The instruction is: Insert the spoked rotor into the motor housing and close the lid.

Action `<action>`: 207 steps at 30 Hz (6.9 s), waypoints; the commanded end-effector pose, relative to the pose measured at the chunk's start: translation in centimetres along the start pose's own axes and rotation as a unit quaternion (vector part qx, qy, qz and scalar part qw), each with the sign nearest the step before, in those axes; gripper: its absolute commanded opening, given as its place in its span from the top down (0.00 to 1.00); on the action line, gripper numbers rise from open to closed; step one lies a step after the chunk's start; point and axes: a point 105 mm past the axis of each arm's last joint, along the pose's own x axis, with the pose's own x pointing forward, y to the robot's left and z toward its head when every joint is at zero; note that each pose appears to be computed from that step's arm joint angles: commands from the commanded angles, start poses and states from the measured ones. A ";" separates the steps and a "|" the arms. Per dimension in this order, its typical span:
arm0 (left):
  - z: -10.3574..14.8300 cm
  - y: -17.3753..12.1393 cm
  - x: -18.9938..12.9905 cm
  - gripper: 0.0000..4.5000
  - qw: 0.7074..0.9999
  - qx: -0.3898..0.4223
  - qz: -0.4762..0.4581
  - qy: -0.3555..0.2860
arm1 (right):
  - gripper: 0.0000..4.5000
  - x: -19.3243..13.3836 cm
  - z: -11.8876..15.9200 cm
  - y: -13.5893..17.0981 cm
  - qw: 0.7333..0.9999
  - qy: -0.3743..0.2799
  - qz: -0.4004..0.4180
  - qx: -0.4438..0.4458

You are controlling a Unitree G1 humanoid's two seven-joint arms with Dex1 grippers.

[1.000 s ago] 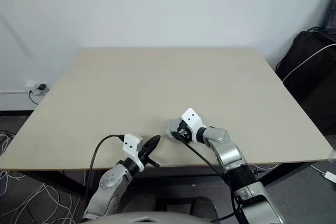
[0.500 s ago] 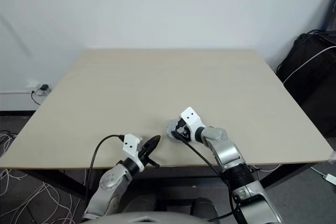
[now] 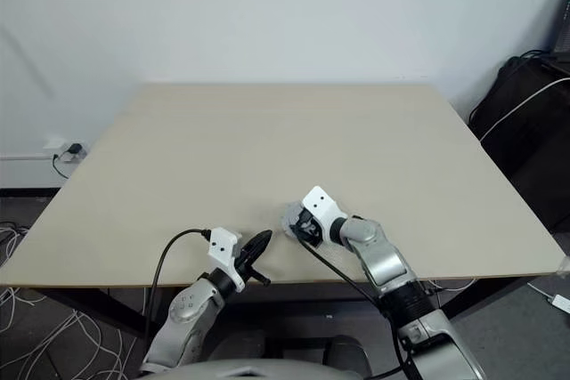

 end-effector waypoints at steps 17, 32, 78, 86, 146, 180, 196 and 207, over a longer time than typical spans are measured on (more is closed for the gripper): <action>1.6 -0.3 0.5 1.00 1.000 0.010 -0.008 -0.028 | 0.27 -0.7 -4.4 -1.7 0.989 0.121 -0.047 0.073; 1.6 -0.3 0.4 1.00 1.000 0.010 -0.005 -0.028 | 0.27 -0.8 -4.5 -2.8 0.991 0.111 -0.076 0.009; 5.8 2.3 9.7 1.00 0.984 -0.131 -0.098 0.073 | 0.27 -1.4 -5.8 -1.8 0.979 0.170 -0.079 0.082; 4.9 0.4 10.6 1.00 0.958 -0.156 -0.182 0.157 | 0.27 -1.2 -5.3 -1.6 0.980 0.164 -0.077 0.081; 0.2 -0.7 9.7 1.00 0.927 -0.111 -0.194 0.300 | 0.01 -9.6 -0.8 -0.3 0.896 -0.112 -0.170 0.394; 0.3 0.3 9.1 1.00 0.931 -0.113 -0.187 0.293 | 0.01 -3.0 1.4 1.6 0.743 -0.181 0.017 0.645; 0.3 4.2 7.1 1.00 0.944 -0.131 -0.122 0.278 | 0.01 -2.0 1.5 5.9 0.710 -0.112 0.128 0.683; 0.1 4.6 6.6 1.00 0.945 -0.140 -0.108 0.276 | 0.01 -1.0 0.3 2.9 0.700 -0.141 0.032 0.700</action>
